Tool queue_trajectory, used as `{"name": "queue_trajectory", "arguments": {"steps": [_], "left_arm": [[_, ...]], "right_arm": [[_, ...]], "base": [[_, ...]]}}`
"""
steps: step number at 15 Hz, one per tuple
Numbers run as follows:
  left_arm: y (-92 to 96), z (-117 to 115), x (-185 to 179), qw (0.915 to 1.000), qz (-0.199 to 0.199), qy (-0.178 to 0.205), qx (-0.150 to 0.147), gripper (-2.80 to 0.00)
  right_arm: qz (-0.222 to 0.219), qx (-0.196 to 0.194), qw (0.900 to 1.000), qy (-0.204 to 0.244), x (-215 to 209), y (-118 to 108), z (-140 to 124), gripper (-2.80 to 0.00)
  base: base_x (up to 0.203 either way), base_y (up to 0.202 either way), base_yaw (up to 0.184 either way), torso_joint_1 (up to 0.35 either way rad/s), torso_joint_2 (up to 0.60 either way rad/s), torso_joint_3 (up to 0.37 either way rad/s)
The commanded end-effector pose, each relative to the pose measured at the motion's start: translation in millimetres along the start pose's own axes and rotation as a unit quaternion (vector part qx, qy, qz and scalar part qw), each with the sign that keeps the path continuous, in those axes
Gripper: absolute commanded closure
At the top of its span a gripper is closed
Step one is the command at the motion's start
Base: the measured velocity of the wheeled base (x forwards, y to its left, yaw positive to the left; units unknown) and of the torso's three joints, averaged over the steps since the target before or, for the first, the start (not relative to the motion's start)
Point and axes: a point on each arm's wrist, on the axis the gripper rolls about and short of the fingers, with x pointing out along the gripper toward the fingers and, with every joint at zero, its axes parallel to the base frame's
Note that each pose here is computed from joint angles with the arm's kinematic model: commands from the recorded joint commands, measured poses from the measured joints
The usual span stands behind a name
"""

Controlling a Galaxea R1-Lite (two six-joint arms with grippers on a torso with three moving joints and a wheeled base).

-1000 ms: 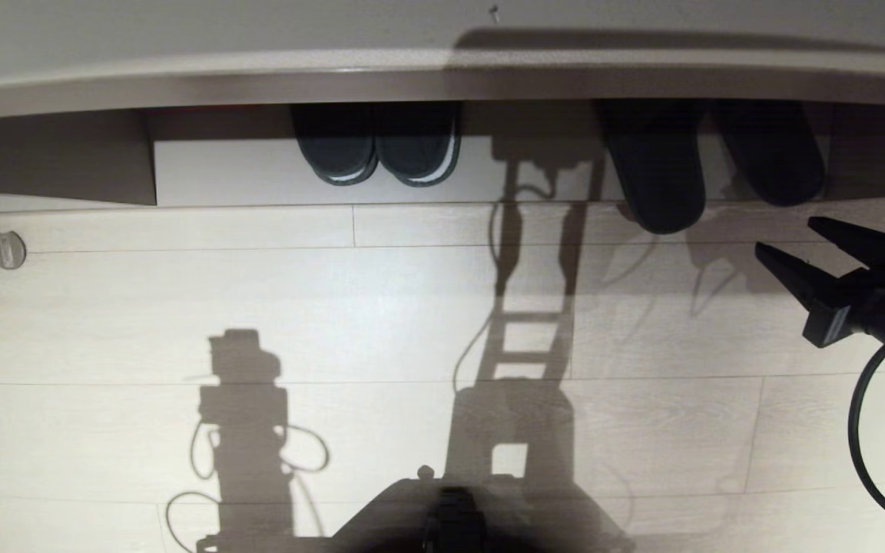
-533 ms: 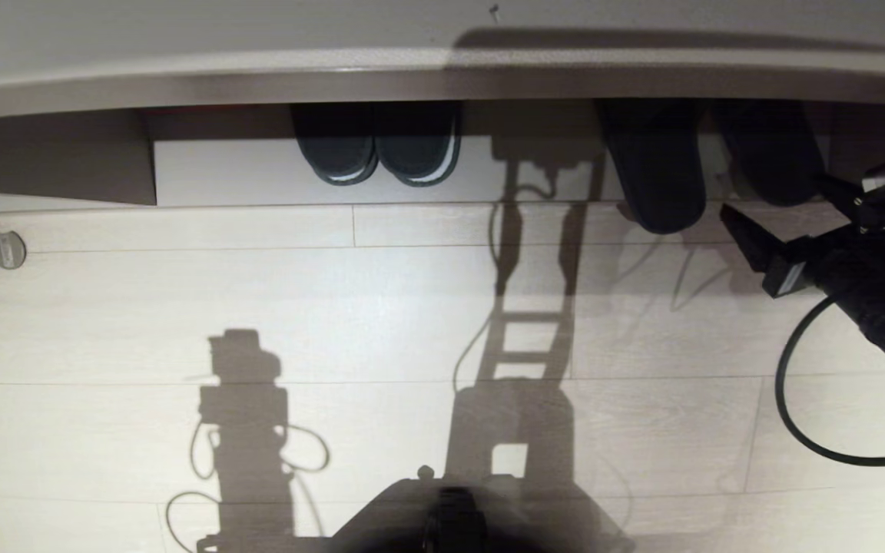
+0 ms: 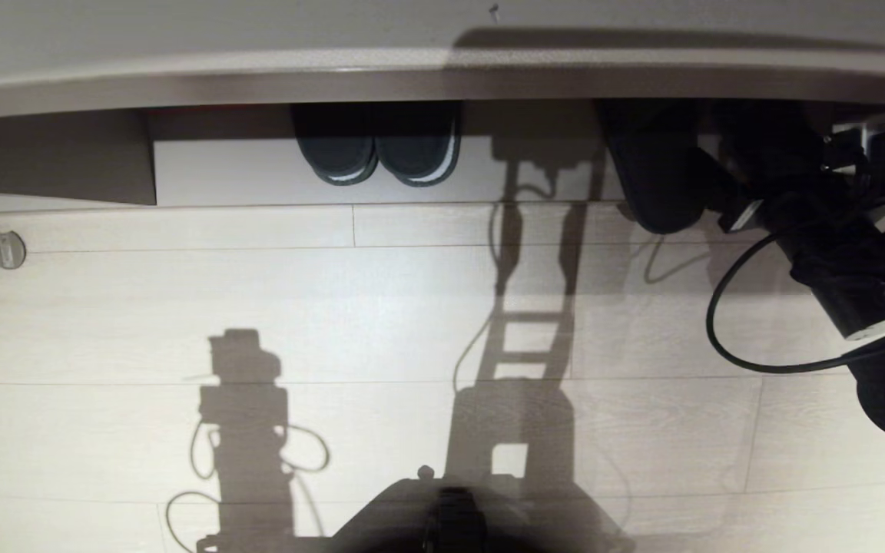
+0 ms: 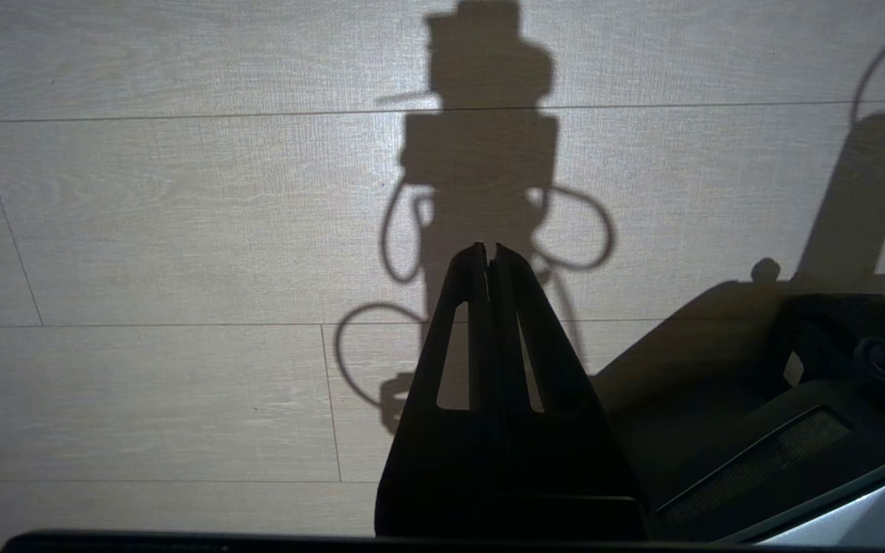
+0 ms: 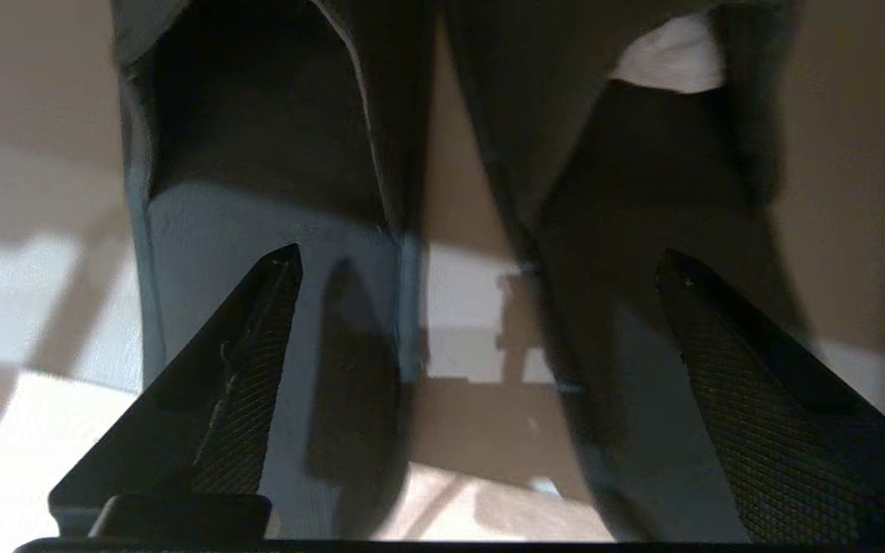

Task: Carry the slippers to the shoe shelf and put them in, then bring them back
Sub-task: Pick up the slippers in the shoe cabinet

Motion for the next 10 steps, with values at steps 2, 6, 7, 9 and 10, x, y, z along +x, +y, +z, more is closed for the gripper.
{"name": "queue_trajectory", "arguments": {"steps": [2,6,7,9,10], "left_arm": [[0.0,0,0,1.0000,0.000,0.000,0.000,0.00],[0.0,0,0,1.0000,0.000,0.000,0.000,0.00],[0.0,0,0,1.0000,0.000,0.000,0.000,0.00],[0.0,0,0,1.0000,0.000,0.000,0.000,0.00],[0.0,0,0,1.0000,0.000,0.000,0.000,0.00]], "right_arm": [[-0.002,0.008,1.000,-0.022,23,4,-9,-2.80],[-0.012,0.021,0.997,-0.070,58,5,-11,-2.80],[-0.012,0.023,0.997,-0.071,59,5,-12,-2.80],[-0.016,0.031,0.996,-0.086,71,5,-15,-2.80],[-0.019,0.037,0.994,-0.098,81,6,-19,-2.80]], "base": [[0.000,0.000,0.000,0.000,0.00,0.000],[0.000,0.000,0.000,0.000,0.00,0.000],[0.000,0.000,0.000,0.000,0.00,0.000],[0.000,0.000,0.000,0.000,0.00,0.000],[0.000,0.000,0.000,0.000,0.00,0.000]]}}
